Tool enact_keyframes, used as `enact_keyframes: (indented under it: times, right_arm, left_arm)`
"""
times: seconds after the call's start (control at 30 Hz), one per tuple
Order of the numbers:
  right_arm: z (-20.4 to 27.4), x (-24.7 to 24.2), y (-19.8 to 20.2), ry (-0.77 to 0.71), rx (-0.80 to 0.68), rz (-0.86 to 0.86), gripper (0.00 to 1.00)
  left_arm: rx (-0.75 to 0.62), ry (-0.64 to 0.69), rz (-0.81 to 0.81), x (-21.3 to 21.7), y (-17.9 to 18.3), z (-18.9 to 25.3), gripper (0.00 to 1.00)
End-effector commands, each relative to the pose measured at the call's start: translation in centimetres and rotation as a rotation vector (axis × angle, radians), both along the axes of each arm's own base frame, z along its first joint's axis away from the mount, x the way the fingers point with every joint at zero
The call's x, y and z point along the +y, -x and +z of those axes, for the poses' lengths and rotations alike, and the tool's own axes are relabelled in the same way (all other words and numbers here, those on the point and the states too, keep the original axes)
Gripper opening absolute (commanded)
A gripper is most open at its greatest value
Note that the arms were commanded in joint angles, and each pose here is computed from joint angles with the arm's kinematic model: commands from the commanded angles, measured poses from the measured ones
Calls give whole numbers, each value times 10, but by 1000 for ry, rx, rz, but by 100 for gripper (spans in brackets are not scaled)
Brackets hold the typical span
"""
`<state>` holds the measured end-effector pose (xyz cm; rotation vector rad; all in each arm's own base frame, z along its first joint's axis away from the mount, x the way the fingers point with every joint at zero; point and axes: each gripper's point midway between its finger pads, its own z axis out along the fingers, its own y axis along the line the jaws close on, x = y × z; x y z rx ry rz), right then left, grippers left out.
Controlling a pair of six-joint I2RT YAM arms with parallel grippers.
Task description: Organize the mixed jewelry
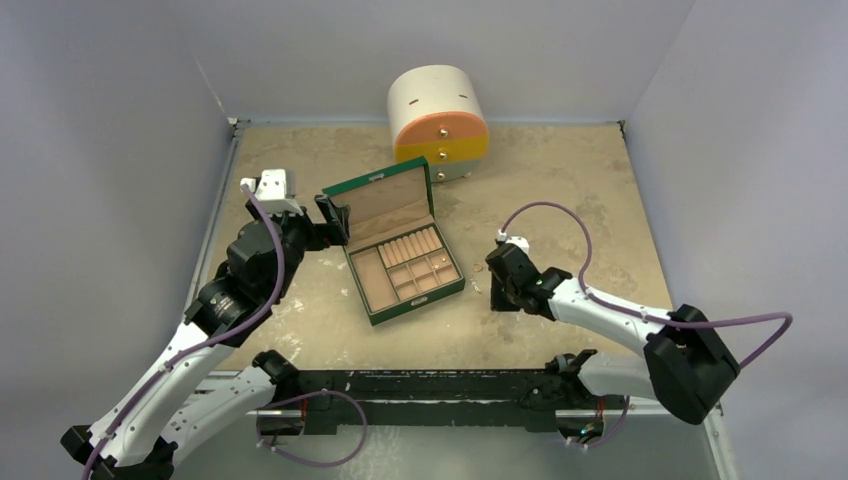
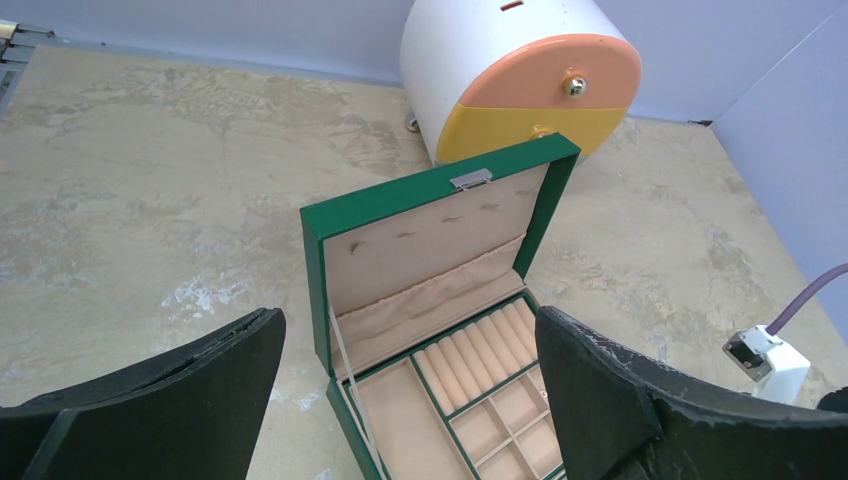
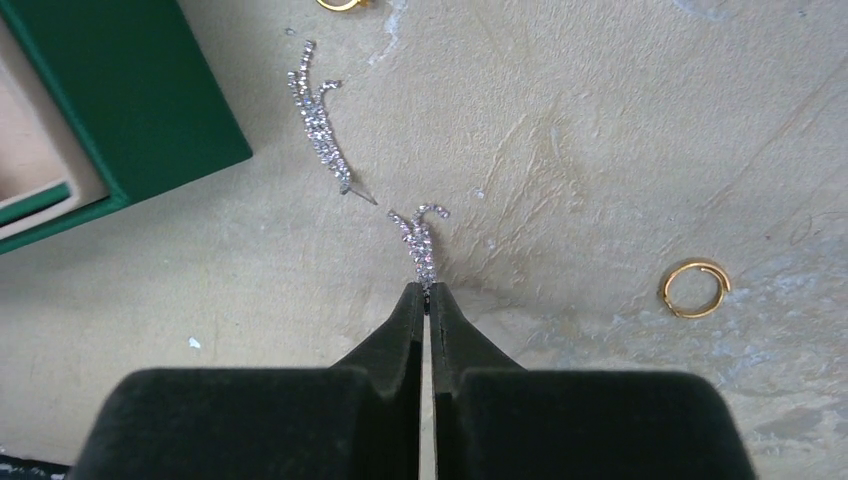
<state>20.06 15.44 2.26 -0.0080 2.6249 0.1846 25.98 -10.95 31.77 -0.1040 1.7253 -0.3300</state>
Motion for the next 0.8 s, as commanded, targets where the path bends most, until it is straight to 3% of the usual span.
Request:
enact_keyframes:
  times: [0.0,0.37,0.77]
  right_arm:
    - [22,5,-4,-42,-51,-7,0]
    - [82,32,-23,-142,-204,84,0]
    - [157,105,-47,-288,-395,268,0]
  left_arm:
    - [-47,47,0,0,-1,16,96]
    - [-47,49,-3,-1,-1,15,96]
    - [-47,47,-2,0,-1,15,96]
